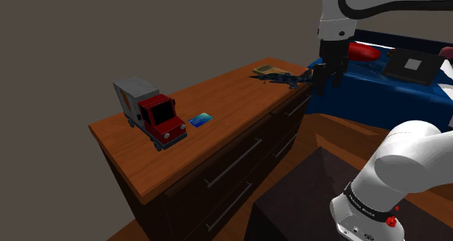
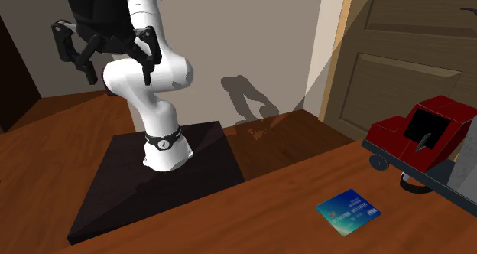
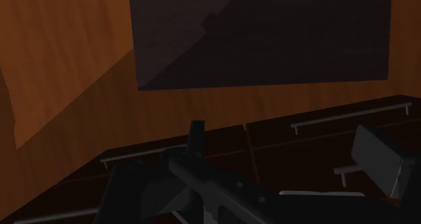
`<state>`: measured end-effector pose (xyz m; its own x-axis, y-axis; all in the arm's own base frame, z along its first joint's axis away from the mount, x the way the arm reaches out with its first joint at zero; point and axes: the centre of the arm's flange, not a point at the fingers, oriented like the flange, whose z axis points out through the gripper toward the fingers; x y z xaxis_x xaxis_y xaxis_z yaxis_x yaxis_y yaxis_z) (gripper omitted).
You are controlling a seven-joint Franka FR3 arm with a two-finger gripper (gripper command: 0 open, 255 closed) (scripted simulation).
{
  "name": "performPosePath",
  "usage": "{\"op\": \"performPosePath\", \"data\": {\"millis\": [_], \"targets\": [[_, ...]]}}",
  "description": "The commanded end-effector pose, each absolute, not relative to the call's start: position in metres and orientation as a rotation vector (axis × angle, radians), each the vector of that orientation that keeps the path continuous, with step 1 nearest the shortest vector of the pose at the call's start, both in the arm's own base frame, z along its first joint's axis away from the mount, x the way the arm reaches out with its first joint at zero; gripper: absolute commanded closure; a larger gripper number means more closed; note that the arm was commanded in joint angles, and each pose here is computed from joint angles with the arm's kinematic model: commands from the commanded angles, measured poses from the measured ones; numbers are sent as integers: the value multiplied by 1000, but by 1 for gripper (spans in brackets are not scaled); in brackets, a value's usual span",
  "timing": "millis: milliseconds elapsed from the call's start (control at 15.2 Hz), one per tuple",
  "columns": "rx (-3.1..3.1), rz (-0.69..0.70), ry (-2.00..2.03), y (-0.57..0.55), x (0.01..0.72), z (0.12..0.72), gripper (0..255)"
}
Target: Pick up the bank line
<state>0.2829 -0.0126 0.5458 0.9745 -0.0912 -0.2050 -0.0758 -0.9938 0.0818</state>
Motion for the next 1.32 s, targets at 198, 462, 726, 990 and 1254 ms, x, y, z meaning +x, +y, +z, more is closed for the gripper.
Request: {"op": "performPosePath", "data": {"millis": [198, 462, 726, 990, 1254], "targets": [[3034, -283, -311, 25, 285, 538, 0], [2997, -230, -551, 74, 294, 526, 0], [2941, -176, -787, 121, 312, 514, 0], [2866, -121, -1016, 164, 337, 502, 0], [2773, -65, -1239, 202, 368, 489, 0]]}}
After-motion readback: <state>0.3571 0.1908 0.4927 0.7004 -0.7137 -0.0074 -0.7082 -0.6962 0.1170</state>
